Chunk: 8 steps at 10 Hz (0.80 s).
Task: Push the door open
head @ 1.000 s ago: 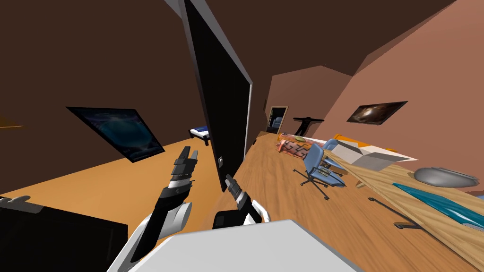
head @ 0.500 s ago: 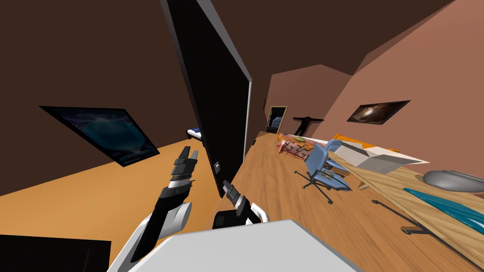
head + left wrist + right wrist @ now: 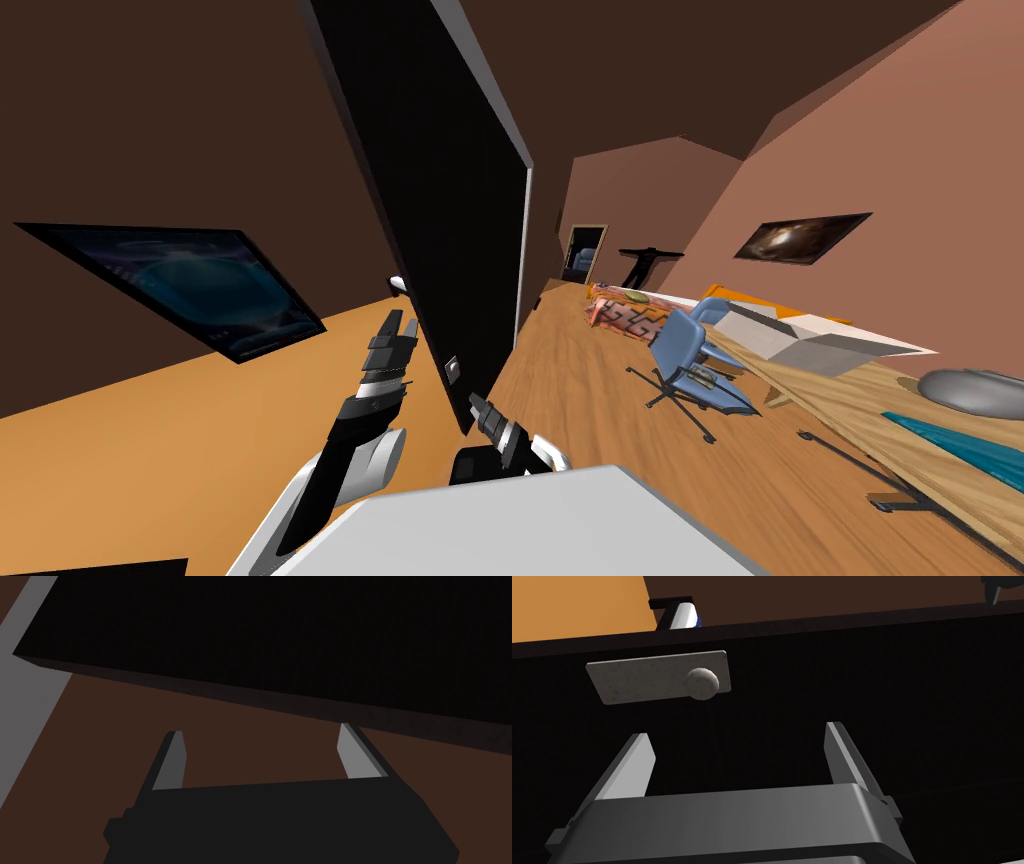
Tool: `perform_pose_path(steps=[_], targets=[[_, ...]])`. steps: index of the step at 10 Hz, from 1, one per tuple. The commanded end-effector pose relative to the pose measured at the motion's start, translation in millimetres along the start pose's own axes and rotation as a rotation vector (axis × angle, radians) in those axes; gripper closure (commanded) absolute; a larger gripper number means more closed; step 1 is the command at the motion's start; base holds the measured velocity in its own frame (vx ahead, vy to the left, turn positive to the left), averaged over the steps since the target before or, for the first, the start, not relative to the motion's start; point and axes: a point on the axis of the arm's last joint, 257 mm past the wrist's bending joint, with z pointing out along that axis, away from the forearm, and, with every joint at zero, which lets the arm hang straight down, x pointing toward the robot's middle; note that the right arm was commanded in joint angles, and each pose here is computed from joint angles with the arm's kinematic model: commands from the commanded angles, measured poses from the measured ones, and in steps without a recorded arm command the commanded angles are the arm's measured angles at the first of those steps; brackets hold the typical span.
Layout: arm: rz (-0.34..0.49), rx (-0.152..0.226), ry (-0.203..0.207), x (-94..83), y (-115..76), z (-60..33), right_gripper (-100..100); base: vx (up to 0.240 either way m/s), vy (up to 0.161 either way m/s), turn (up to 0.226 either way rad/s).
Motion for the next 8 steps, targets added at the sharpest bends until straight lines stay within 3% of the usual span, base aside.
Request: perform_pose_path(steps=[1,6,8], targets=[[-0.002,0.022,0.018,4.4,-9.8,-2.5,-100,0.133,-0.006,-0.018],[-0.008,0.077,0.062,14.6,-32.8,-11.9,-100,0.111,-0.003,-0.006],[-0.010,0.070,0.053,13.1,-31.1,-11.4,-100,0.060,0.040,0.027]])
